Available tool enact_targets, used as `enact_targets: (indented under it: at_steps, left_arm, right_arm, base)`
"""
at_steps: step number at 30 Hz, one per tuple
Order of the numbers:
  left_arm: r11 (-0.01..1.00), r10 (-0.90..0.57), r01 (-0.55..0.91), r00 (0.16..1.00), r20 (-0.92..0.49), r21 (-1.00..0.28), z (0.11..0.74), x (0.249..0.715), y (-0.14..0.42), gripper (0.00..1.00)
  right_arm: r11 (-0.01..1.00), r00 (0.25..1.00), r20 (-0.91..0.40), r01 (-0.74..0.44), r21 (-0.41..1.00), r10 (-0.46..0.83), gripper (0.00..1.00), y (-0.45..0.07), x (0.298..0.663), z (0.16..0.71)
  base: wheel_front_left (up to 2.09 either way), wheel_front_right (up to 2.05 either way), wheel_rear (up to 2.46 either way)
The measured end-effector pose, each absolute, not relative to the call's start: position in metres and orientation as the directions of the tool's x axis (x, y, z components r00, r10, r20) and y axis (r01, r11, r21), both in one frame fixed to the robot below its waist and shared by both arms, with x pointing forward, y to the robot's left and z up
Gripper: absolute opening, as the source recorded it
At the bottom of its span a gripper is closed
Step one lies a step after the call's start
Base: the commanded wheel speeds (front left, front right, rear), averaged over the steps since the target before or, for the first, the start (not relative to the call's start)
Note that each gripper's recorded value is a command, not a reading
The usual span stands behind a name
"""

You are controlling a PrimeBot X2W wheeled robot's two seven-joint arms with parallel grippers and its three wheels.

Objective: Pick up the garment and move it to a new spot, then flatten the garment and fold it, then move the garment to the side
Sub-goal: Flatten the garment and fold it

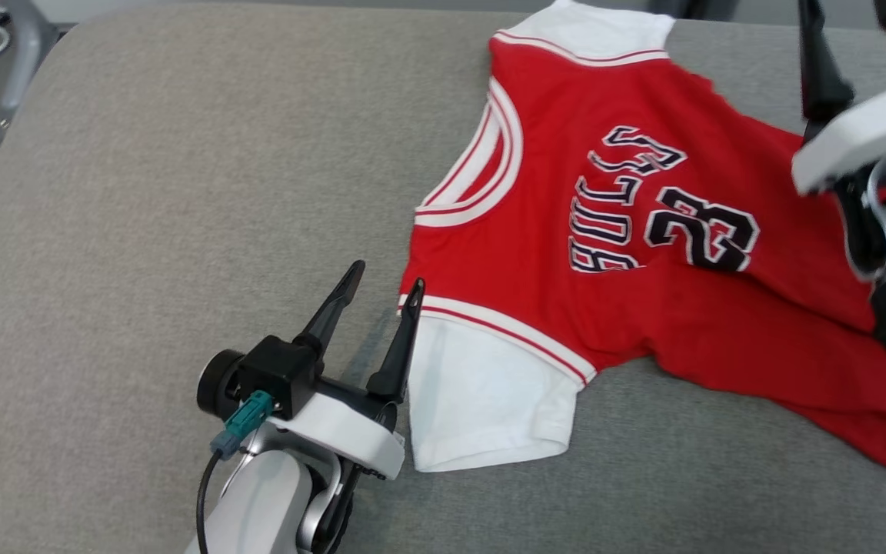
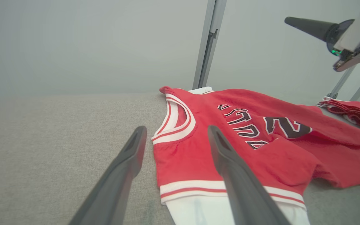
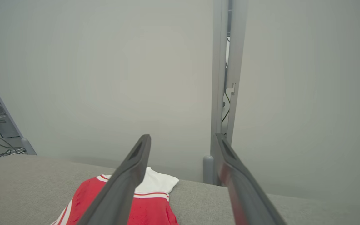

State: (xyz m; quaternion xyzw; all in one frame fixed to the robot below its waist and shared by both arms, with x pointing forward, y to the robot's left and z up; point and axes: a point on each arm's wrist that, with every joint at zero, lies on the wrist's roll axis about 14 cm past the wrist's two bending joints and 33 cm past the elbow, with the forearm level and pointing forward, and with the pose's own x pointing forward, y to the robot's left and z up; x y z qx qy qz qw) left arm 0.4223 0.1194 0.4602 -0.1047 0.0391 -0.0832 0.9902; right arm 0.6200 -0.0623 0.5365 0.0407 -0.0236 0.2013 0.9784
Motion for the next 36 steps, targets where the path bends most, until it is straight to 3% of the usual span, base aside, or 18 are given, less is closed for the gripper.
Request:
enact_targets:
  at_steps: [11, 15, 22, 36]
  left_arm:
    - [0.973, -0.139, 0.118, 0.985, -0.098, -0.198, 0.450, 0.426, 0.120, 1.00]
    - [0.971, -0.144, 0.116, 0.982, -0.123, -0.209, 0.442, 0.428, 0.116, 1.00]
    - [0.965, -0.202, 0.155, 0.955, -0.219, -0.214, 0.414, 0.424, 0.100, 1.00]
    - [0.985, -0.150, 0.094, 0.889, -0.432, -0.147, 0.365, 0.423, 0.111, 1.00]
  right_arm:
    - [0.965, 0.992, 0.062, -0.125, 0.232, 0.114, 1.00, -0.163, 0.476, 0.500]
    - [0.968, 0.997, 0.044, -0.069, 0.243, 0.060, 1.00, -0.178, 0.446, 0.501]
    - [0.974, 0.999, 0.028, -0.041, 0.222, 0.036, 1.00, -0.187, 0.429, 0.505]
    - [0.967, 1.000, 0.019, 0.014, 0.255, -0.020, 1.00, -0.206, 0.413, 0.507]
  base:
    - [0.00, 0.00, 0.00]
    - [0.00, 0.00, 0.00]
    - [0.00, 0.00, 0.00]
    - [0.00, 0.00, 0.00]
